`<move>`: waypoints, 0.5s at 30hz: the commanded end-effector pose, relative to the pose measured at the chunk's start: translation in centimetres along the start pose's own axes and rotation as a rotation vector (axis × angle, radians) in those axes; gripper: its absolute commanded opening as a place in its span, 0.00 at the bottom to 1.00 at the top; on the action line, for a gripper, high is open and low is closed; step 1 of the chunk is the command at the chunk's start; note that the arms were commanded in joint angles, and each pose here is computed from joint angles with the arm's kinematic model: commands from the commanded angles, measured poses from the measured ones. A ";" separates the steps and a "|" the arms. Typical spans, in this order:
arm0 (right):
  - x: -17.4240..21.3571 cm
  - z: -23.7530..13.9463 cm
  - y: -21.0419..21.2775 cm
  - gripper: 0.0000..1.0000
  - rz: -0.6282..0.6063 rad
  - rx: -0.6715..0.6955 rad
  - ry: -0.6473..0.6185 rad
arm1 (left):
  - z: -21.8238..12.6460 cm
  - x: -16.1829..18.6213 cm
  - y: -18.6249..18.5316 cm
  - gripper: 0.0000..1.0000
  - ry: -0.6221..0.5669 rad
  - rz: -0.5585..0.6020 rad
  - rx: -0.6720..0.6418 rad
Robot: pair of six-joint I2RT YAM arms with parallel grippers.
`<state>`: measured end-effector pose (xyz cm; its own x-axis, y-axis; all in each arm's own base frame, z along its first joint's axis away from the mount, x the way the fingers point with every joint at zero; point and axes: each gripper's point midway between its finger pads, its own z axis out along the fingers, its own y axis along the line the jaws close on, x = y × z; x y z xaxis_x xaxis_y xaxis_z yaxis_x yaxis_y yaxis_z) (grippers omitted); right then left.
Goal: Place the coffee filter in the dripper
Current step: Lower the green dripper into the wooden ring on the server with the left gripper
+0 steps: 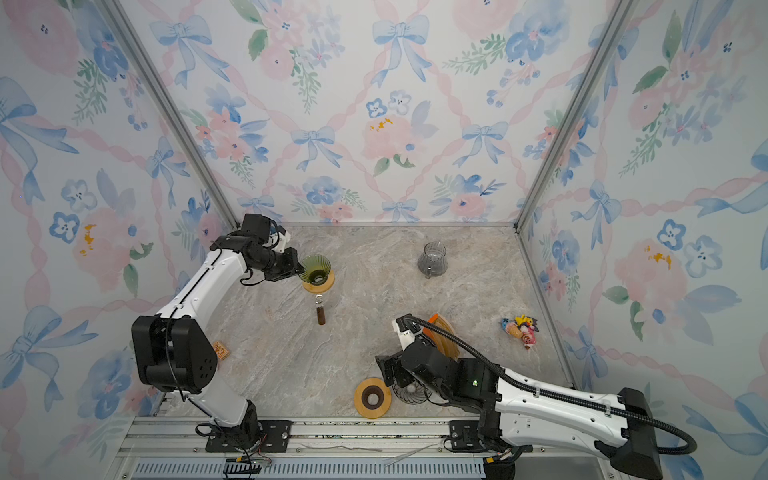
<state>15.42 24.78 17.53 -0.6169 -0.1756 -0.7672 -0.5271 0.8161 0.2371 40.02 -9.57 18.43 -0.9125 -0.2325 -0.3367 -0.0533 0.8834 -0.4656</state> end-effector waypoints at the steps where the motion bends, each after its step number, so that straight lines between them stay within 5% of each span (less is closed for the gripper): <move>1: -0.9 -0.3 0.7 0.97 0.004 -0.014 -0.025 | -0.2 -0.8 -0.4 0.13 -0.009 0.019 0.018; 7: -0.9 -0.3 0.7 0.97 0.001 -0.012 -0.024 | -0.2 -1.1 -0.6 0.25 -0.013 0.018 0.024; 15: -0.9 -0.3 0.7 0.97 -0.001 -0.010 -0.024 | 0.0 -1.5 -0.5 0.26 -0.012 0.007 0.022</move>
<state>15.44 24.83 17.31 -0.6186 -0.1816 -0.7644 -0.5265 0.8179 0.2318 40.81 -9.75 19.27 -0.9054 -0.2331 -0.3548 -0.0404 0.8793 -0.4745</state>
